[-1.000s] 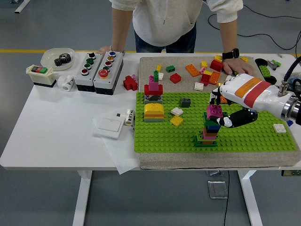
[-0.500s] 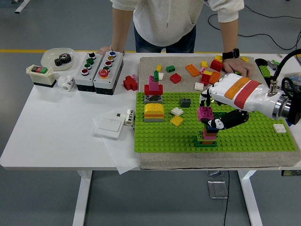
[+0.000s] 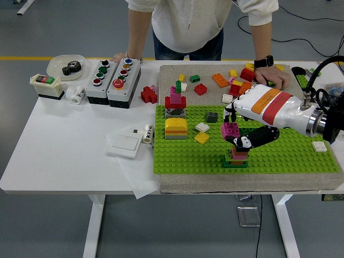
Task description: Pick up the brick,pile it on top of brick,press brick,pick up the brick,pile it on top of brick,press brick
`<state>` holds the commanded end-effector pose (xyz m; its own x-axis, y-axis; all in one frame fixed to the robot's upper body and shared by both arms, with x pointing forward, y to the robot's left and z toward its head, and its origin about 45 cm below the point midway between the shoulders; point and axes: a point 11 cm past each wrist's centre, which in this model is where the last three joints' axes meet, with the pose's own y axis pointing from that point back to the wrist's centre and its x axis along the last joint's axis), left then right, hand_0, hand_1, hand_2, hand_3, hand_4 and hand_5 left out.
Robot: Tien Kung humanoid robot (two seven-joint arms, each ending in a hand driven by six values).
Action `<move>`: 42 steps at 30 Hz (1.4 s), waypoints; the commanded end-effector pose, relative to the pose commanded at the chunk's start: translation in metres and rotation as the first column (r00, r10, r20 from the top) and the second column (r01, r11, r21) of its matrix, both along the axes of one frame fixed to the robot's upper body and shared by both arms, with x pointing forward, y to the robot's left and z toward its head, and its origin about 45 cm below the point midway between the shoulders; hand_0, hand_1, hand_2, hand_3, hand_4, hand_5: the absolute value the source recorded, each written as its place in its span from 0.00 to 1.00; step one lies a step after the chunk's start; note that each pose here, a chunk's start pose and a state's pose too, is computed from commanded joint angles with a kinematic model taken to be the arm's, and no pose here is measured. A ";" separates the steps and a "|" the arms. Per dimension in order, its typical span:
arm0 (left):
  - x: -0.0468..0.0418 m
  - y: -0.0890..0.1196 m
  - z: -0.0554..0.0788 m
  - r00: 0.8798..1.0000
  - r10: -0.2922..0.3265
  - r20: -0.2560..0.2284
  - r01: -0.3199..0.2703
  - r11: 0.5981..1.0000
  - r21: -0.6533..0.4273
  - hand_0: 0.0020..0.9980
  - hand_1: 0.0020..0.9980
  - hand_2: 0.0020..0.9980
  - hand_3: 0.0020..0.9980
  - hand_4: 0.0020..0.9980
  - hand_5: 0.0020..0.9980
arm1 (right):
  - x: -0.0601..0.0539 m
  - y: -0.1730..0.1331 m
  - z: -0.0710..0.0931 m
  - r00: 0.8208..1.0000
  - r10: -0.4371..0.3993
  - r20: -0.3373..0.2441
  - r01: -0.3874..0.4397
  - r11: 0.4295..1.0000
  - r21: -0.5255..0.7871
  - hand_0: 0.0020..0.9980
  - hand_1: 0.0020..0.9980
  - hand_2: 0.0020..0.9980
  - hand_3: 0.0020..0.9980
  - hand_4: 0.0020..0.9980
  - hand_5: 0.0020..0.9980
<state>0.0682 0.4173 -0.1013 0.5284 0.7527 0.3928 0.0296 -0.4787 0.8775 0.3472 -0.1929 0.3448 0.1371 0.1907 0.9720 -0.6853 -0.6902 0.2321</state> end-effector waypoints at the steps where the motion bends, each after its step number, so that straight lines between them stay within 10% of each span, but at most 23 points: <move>1: -0.0001 0.000 0.000 1.000 0.000 0.000 0.000 1.000 0.000 0.43 0.53 0.55 0.63 0.67 0.79 | 0.000 0.000 0.000 1.000 -0.001 -0.003 0.001 1.000 0.005 0.20 0.39 0.51 0.52 0.68 0.48; 42: -0.0017 -0.003 -0.001 1.000 -0.001 -0.004 0.001 1.000 -0.003 0.44 0.54 0.55 0.63 0.67 0.79 | 0.018 -0.024 -0.017 0.996 -0.087 -0.028 0.087 0.996 -0.002 0.20 0.39 0.51 0.52 0.69 0.48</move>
<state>0.0665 0.4148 -0.1022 0.5304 0.7535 0.3884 0.0327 -0.4760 0.8788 0.3655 -0.2170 0.3281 0.1804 0.1776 0.9674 -0.7360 -0.6281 0.2526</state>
